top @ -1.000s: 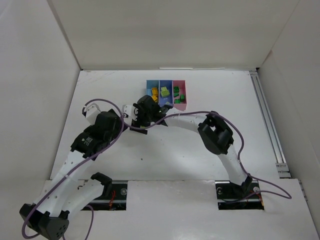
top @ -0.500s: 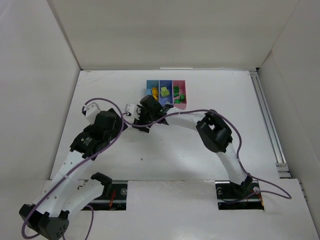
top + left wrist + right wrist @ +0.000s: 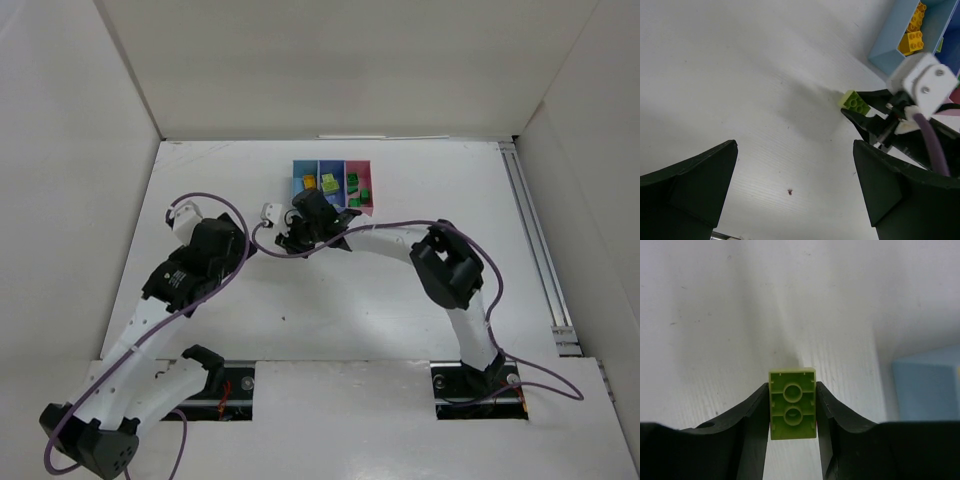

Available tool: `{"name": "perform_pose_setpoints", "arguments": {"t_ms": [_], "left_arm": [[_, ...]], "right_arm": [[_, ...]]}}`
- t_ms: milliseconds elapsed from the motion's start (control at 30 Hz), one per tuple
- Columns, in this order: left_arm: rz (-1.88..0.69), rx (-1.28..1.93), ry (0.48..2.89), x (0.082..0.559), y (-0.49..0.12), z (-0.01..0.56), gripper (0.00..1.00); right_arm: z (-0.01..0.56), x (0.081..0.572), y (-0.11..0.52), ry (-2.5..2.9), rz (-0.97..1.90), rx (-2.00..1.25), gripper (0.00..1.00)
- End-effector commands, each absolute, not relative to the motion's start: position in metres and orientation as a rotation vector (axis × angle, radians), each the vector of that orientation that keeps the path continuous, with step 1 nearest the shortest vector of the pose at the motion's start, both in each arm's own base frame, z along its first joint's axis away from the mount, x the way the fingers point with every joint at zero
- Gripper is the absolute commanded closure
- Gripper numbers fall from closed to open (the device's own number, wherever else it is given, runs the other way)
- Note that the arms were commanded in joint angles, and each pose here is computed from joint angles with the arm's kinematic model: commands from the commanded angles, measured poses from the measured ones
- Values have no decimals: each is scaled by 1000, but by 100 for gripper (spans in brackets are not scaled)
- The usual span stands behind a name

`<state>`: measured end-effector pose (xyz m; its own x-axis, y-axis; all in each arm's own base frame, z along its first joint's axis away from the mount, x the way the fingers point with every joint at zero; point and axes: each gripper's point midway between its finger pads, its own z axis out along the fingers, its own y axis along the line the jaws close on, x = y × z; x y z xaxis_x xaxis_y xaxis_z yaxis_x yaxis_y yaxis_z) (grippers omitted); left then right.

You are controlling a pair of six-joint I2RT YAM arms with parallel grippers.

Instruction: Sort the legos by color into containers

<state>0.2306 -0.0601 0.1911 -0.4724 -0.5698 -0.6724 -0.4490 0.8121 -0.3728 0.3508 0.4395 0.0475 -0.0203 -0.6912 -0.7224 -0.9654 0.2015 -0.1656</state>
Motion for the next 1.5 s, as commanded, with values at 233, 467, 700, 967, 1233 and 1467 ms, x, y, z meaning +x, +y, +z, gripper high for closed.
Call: {"name": "perform_pose_setpoints", "arguments": {"t_ms": [233, 467, 700, 967, 1233, 1467], "left_arm": [[-226, -734, 2117, 254, -75, 205, 0], [-205, -702, 2114, 269, -79, 211, 0], [-195, -654, 2126, 287, -89, 212, 0], [-169, -657, 2152, 308, -87, 205, 0], [-239, -626, 2106, 326, -84, 220, 0], [-237, -624, 2113, 337, -76, 213, 0]], "right_arm": [[192, 420, 369, 1698, 448, -1159, 67], [164, 458, 331, 1811, 349, -1070, 57], [168, 469, 336, 1801, 357, -1096, 40], [242, 452, 303, 1729, 366, -977, 3], [275, 420, 166, 1832, 167, -523, 0], [253, 374, 89, 1961, -38, -280, 0]]}}
